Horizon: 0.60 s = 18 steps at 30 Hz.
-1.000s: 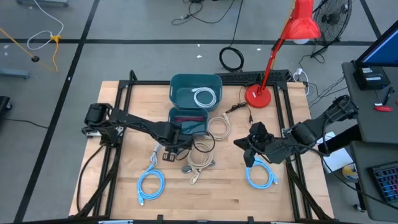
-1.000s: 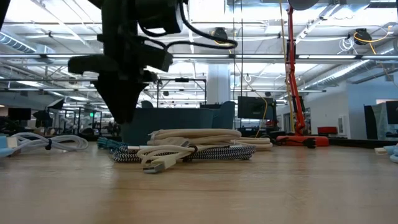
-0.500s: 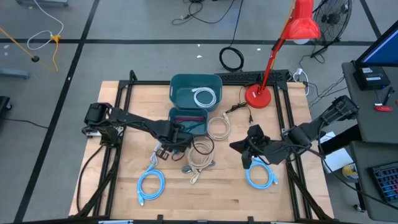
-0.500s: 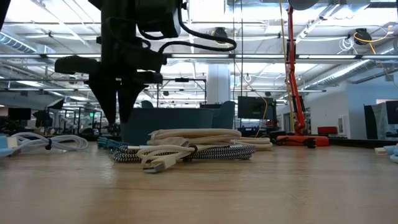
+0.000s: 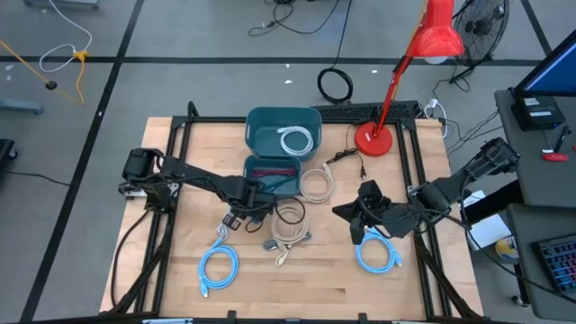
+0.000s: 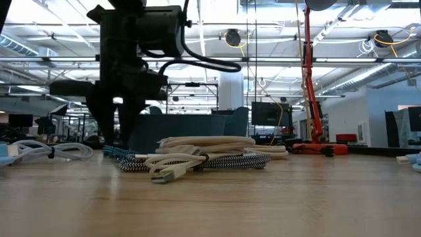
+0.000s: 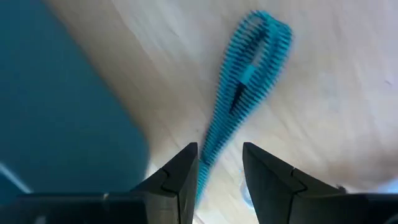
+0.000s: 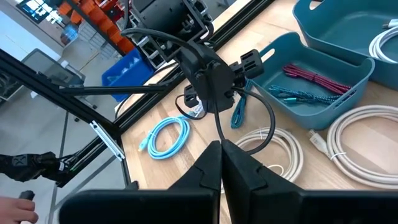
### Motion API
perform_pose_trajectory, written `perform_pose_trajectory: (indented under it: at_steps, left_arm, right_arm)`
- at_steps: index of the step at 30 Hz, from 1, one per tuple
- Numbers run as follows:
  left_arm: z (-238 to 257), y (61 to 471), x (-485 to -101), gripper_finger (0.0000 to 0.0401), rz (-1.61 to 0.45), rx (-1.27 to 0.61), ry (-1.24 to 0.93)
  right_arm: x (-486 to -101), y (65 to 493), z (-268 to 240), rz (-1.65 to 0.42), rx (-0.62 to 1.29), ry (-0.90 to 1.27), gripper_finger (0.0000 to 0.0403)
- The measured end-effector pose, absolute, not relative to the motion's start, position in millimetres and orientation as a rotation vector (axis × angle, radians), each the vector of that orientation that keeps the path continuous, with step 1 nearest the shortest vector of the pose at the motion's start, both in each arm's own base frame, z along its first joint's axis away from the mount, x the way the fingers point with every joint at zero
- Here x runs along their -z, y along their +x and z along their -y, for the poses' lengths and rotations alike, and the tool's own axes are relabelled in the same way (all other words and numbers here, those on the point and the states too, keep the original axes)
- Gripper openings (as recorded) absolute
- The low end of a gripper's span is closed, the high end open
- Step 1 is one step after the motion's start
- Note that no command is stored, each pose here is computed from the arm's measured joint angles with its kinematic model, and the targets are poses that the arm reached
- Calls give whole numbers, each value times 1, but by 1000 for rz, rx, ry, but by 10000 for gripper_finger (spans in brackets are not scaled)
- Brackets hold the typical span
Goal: Pick & Place USB Port
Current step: Put the blue charger cable into the bottom blue bin
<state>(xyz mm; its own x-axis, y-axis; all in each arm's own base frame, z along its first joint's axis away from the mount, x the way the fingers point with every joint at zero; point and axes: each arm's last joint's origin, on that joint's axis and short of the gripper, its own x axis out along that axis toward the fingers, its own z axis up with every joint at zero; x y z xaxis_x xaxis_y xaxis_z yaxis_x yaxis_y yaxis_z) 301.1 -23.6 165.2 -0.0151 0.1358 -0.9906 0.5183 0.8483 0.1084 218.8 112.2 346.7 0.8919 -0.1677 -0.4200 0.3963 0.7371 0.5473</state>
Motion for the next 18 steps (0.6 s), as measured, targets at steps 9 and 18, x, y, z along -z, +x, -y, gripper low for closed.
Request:
perform_pose_trajectory:
  at_steps: [9,18]
  left_arm:
    - [22,289,-149,131,-1621,333,510]
    - [24,290,-146,40,-1608,231,345]
  right_arm:
    - [-347,219,-112,-361,314,675,0]
    - [-347,219,-113,-376,294,676,0]
